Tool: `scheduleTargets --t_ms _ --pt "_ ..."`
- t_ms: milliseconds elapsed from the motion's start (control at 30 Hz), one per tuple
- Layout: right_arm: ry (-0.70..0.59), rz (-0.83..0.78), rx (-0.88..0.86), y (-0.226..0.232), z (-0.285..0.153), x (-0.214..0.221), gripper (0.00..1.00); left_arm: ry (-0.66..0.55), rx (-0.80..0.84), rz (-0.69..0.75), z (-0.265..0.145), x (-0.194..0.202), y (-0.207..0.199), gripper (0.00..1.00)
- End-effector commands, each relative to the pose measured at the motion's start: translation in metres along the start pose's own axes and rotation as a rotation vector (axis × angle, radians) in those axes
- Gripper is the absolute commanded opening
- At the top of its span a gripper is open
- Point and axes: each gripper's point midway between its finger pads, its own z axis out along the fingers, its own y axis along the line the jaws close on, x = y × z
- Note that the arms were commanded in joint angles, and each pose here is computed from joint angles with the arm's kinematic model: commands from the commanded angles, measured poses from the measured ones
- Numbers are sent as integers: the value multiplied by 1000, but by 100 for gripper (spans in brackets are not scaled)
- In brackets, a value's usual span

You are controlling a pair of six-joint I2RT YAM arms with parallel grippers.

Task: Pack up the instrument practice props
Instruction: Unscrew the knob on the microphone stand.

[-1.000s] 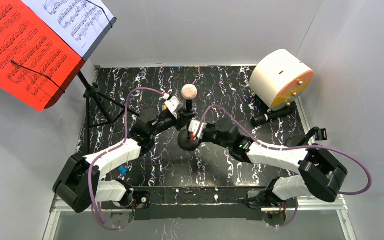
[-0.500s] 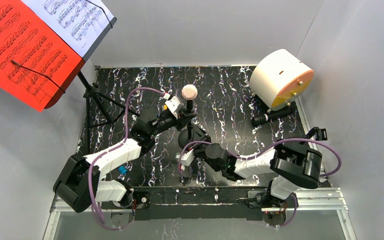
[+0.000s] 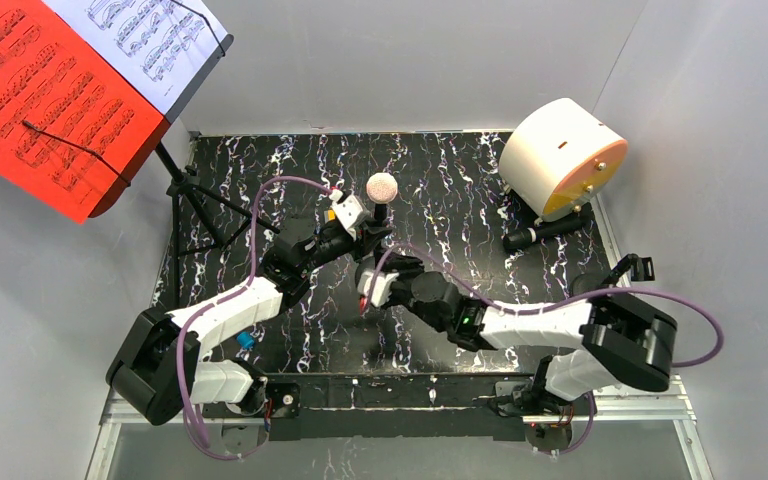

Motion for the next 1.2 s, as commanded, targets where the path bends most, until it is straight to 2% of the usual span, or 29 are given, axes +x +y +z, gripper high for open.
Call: scheduleTargets --t_ms 0,200,300,500,767,1167 --pt "-31 556 -165 23 -10 -10 58 -20 -9 80 0 -9 6 0" --pt "-165 1011 -260 11 -28 -30 66 -18 -3 90 -1 -8 6 0" --pt "-206 1215 -236 -6 -32 -32 70 -19 3 94 -1 -7 4 0" --pt "-238 1495 -220 -35 -28 -26 72 -29 7 94 -2 -10 3 0" --pt "-222 1713 -270 -44 -9 -9 64 -55 6 70 -1 -15 2 0" --pt "-294 1772 -374 -48 1 -15 55 -77 14 59 -1 -17 0 0"
